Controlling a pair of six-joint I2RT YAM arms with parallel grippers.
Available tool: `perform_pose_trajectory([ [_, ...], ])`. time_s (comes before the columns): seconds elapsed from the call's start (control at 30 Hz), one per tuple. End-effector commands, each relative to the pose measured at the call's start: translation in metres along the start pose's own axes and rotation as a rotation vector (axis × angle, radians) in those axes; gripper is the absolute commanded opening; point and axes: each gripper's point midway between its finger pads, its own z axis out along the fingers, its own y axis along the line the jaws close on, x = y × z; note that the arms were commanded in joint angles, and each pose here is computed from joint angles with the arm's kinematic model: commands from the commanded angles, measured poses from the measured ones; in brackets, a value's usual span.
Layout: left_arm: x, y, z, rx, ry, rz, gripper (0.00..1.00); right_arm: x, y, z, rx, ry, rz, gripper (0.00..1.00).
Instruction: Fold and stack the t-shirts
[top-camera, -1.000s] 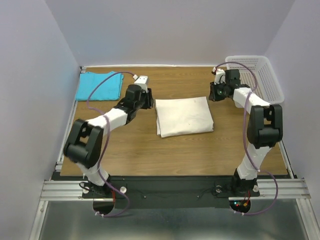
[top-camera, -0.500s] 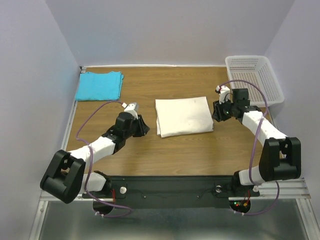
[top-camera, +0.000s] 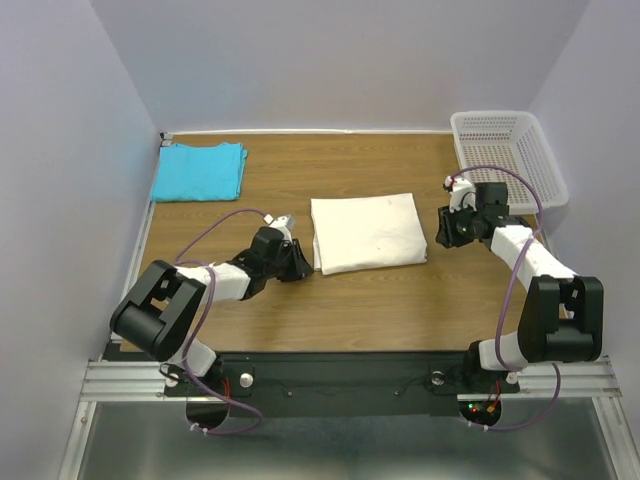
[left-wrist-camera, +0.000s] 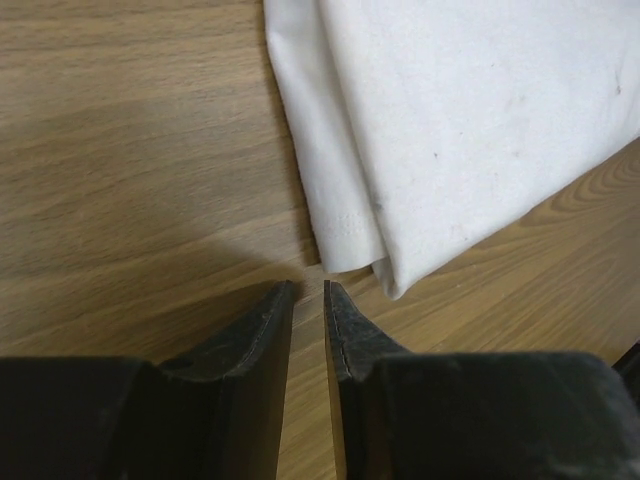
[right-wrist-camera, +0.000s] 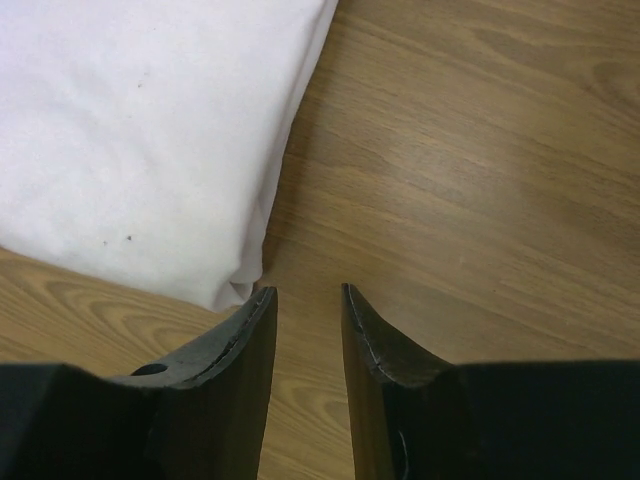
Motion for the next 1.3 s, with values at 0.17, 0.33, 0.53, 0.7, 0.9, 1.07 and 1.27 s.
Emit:
perform_pose_trajectory([
  [0.17,-0.013,-0.03,0.017,0.107,0.003,0.013,0.32,-0.001,0.001,0.0,-0.018,-0.024,-0.006,0.38],
  [0.33,-0.021,-0.041,0.016,0.143,-0.009,0.026,0.32,0.0,0.003,0.001,-0.025,-0.024,-0.009,0.38],
  [0.53,-0.025,-0.037,-0.014,0.107,-0.071,0.037,0.38,0.0,0.003,-0.001,-0.026,-0.028,-0.001,0.38],
  [0.7,-0.028,-0.027,-0.04,0.042,-0.115,0.043,0.49,-0.002,0.004,-0.002,-0.027,-0.033,-0.002,0.38],
  [0.9,-0.036,-0.044,-0.049,0.129,-0.138,-0.019,0.74,-0.003,0.004,-0.003,-0.028,-0.04,-0.002,0.38],
  [1.07,-0.035,-0.053,-0.026,0.17,-0.065,-0.042,0.8,-0.004,0.002,-0.006,-0.024,-0.047,0.001,0.38],
  [1.27,-0.032,-0.053,-0.006,0.18,-0.032,-0.059,0.8,-0.006,-0.003,-0.011,-0.018,-0.067,0.02,0.38],
])
